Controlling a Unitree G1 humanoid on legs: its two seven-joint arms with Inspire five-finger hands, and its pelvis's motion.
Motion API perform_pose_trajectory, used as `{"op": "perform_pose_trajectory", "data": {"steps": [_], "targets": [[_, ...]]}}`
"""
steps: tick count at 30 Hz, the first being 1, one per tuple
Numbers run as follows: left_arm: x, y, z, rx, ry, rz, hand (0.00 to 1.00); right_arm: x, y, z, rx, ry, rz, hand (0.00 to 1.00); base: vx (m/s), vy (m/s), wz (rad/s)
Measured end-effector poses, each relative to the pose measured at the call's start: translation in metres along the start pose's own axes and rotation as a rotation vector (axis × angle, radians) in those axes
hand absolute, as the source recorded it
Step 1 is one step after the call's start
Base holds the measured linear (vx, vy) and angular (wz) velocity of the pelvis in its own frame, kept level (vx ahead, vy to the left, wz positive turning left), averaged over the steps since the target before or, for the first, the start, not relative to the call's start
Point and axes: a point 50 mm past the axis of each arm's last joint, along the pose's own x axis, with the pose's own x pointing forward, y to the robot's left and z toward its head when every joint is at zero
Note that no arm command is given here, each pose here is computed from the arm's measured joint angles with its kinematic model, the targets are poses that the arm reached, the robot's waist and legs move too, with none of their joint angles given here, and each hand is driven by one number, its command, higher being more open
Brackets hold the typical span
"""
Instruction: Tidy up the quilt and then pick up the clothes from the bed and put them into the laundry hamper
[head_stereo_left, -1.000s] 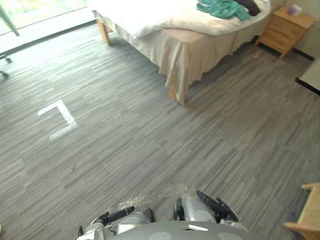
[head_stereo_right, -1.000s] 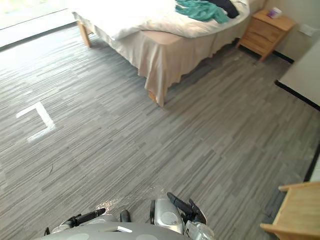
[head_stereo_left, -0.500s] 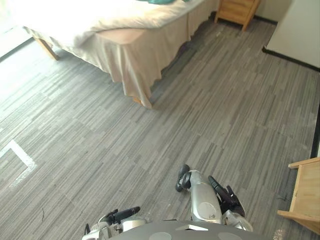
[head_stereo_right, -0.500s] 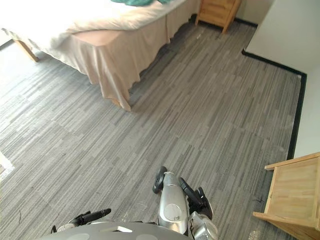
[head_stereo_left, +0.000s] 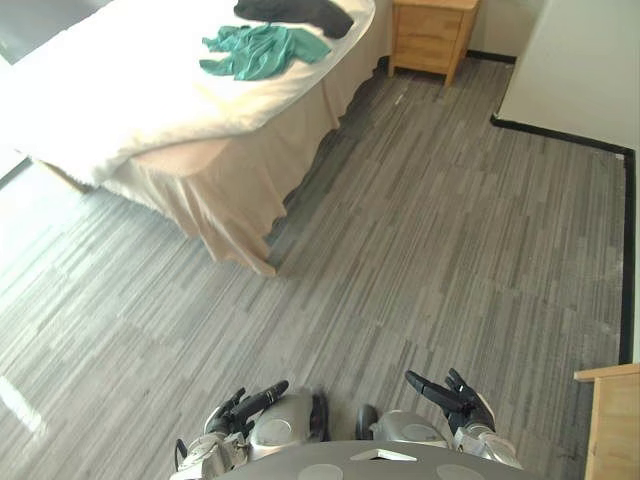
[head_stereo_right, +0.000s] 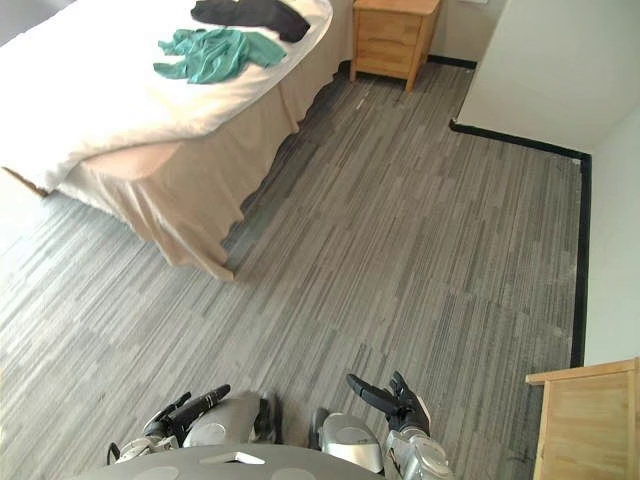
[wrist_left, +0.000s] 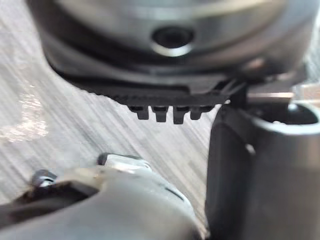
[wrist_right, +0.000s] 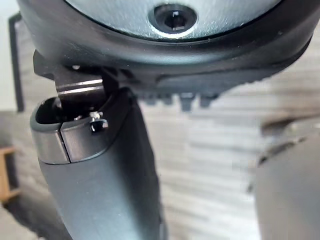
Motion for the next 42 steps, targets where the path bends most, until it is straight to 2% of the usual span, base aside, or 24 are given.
{"op": "perform_pose_trajectory", "data": {"steps": [11, 15, 19, 21, 25, 28, 34, 35, 39, 42], "targets": [[0.005, 0.014, 0.02, -0.038, -0.017, 0.062, 1.0, 0.003, 0.015, -0.008, 0.068, 0.037, 0.017, 1.0, 0.58, 0.205, -0.37], [0.006, 0.003, 0.013, 0.001, 0.009, 0.038, 1.0, 0.005, 0.014, 0.005, 0.047, -0.016, 0.039, 1.0, 0.51, 0.055, 0.55], [0.011, -0.018, 0.016, -0.029, 0.01, -0.001, 1.0, 0.006, 0.015, 0.007, 0.064, -0.039, 0.043, 1.0, 0.33, -0.14, 1.21], [0.01, -0.016, 0.013, -0.092, 0.013, 0.026, 1.0, 0.001, 0.012, -0.002, 0.085, -0.022, 0.018, 1.0, 0.39, -0.362, 1.93], [0.003, 0.008, -0.004, -0.269, 0.033, 0.144, 1.0, -0.011, 0.011, -0.03, 0.072, 0.064, -0.002, 1.0, 0.41, -0.587, 1.77], [0.001, -0.003, -0.021, -0.342, 0.06, 0.136, 1.0, -0.008, -0.001, -0.015, -0.093, 0.048, 0.007, 1.0, 0.25, -0.429, 1.22], [0.0, -0.003, -0.019, -0.294, 0.025, 0.09, 1.0, -0.002, 0.003, -0.007, -0.113, 0.04, 0.014, 1.0, 0.1, -0.255, 1.62], [0.001, -0.003, -0.013, -0.232, 0.007, 0.064, 1.0, 0.0, 0.008, -0.007, -0.098, 0.046, 0.022, 1.0, -0.05, 0.018, 1.06], [0.0, 0.001, -0.014, -0.24, 0.011, 0.066, 1.0, 0.001, 0.016, -0.01, -0.058, 0.058, 0.035, 1.0, -0.05, 0.119, 0.52], [0.001, 0.007, -0.01, -0.175, 0.032, 0.049, 1.0, 0.003, 0.026, -0.012, -0.029, 0.063, 0.057, 1.0, 0.0, 0.163, 0.36]]}}
